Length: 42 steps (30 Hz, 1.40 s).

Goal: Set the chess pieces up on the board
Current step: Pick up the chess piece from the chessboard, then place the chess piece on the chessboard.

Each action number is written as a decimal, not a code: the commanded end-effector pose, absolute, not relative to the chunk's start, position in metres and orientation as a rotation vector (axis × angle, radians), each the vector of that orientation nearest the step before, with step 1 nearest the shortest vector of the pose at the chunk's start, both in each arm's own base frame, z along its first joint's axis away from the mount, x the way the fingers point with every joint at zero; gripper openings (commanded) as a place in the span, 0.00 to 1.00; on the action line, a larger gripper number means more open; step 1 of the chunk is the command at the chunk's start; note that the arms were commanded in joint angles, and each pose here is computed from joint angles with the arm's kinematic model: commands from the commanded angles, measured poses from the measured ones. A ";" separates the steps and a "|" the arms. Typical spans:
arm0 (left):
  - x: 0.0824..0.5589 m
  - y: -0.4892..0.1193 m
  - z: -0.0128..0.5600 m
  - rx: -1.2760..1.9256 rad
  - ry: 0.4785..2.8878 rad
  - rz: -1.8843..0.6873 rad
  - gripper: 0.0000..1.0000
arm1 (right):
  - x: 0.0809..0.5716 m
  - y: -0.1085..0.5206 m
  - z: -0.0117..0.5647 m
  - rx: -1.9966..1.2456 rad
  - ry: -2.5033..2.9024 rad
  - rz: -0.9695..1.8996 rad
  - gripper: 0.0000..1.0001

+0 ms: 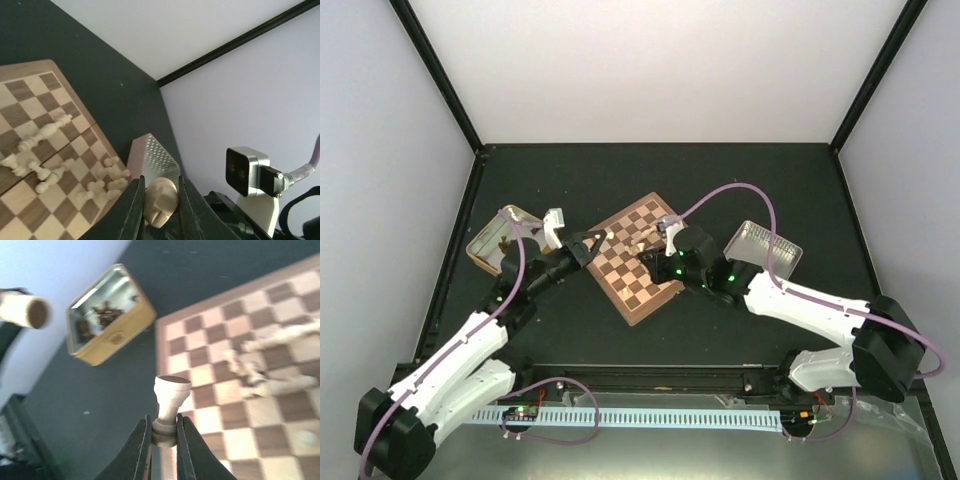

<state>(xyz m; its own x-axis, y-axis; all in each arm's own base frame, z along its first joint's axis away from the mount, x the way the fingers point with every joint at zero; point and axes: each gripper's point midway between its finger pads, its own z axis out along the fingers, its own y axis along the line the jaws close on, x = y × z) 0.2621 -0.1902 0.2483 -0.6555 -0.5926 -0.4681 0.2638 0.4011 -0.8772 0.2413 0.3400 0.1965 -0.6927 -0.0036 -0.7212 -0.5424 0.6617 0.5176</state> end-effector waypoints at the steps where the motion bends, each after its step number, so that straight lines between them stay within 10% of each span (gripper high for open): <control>1: 0.264 -0.193 0.224 -0.114 2.057 -1.060 0.02 | 0.265 0.286 0.176 -0.215 2.241 0.671 0.03; 14: 0.237 -0.261 0.148 0.337 2.396 -0.557 0.02 | 0.287 0.183 0.174 0.150 2.217 0.343 0.03; 42: 0.226 -0.286 0.069 0.464 2.543 -0.196 0.05 | 0.282 0.178 0.161 0.163 2.236 0.396 0.04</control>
